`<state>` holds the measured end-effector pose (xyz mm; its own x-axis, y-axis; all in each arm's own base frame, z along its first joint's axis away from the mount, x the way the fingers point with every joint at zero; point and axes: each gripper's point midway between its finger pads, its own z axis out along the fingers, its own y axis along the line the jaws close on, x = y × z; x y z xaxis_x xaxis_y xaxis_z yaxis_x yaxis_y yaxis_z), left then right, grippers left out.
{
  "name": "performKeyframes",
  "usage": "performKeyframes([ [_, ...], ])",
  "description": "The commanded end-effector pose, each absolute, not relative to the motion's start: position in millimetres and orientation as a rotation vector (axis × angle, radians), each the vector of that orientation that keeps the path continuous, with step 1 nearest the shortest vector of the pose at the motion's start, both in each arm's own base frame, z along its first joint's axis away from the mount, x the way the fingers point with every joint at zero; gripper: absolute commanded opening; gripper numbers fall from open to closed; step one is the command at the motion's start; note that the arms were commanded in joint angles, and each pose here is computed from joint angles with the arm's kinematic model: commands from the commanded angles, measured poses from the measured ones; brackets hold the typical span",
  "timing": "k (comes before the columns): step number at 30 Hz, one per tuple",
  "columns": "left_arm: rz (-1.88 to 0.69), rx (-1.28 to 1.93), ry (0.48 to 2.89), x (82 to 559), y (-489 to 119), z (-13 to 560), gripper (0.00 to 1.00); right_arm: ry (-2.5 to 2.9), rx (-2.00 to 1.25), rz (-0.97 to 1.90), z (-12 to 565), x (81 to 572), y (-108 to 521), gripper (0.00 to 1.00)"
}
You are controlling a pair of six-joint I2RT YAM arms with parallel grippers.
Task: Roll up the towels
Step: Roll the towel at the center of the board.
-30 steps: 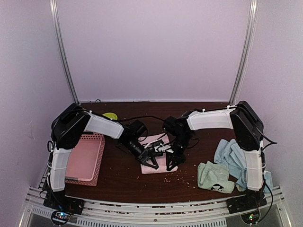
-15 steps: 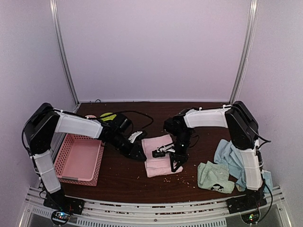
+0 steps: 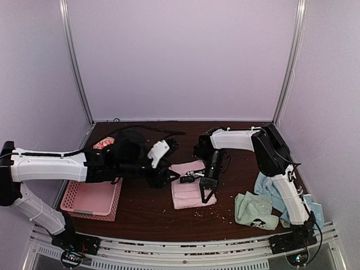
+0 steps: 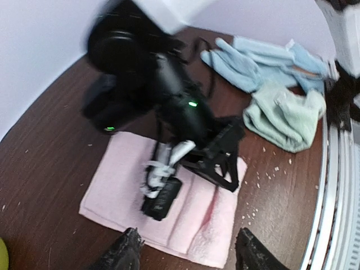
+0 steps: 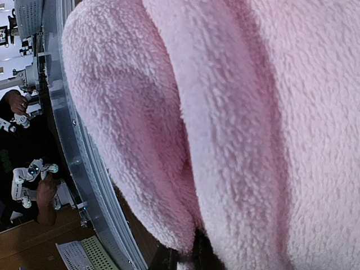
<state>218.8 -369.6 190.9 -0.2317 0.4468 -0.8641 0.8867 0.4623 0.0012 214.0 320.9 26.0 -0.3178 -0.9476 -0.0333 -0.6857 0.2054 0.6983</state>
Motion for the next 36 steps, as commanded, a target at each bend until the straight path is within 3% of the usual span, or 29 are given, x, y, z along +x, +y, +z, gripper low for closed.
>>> performKeyframes([
  [1, -0.387, 1.49, 1.795, 201, -400, 142, 0.59, -2.129, 1.566, -0.747, -24, 231, 314, 0.0],
  [6, -0.264, 1.66, 1.784, 200, -425, 100, 0.62, -2.139, 1.572, -0.75, -21, 233, 316, 0.01],
  [11, -0.205, 1.777, 1.791, 203, -437, 62, 0.59, -2.13, 1.571, -0.762, -22, 230, 315, 0.02],
  [16, -0.175, 1.838, 1.821, 204, -441, 37, 0.45, -2.123, 1.57, -0.771, -22, 227, 314, 0.02],
  [21, -0.199, 1.844, 1.839, 201, -442, 33, 0.19, -2.124, 1.591, -0.822, -7, 228, 319, 0.04],
  [25, -0.298, 1.846, 1.873, 189, -444, 35, 0.1, -2.183, 1.683, -0.896, 37, 242, 325, 0.18],
  [29, -0.468, 1.857, 1.956, 174, -444, 31, 0.06, -2.361, 1.725, -0.994, 103, 278, 314, 0.29],
  [32, -0.663, 1.835, 2.063, 170, -442, 24, 0.06, -2.553, 1.731, -1.12, 172, 309, 293, 0.33],
  [36, -0.991, 1.729, 2.194, 177, -445, 27, 0.06, -2.687, 1.862, -1.372, 262, 306, 276, 0.32],
])
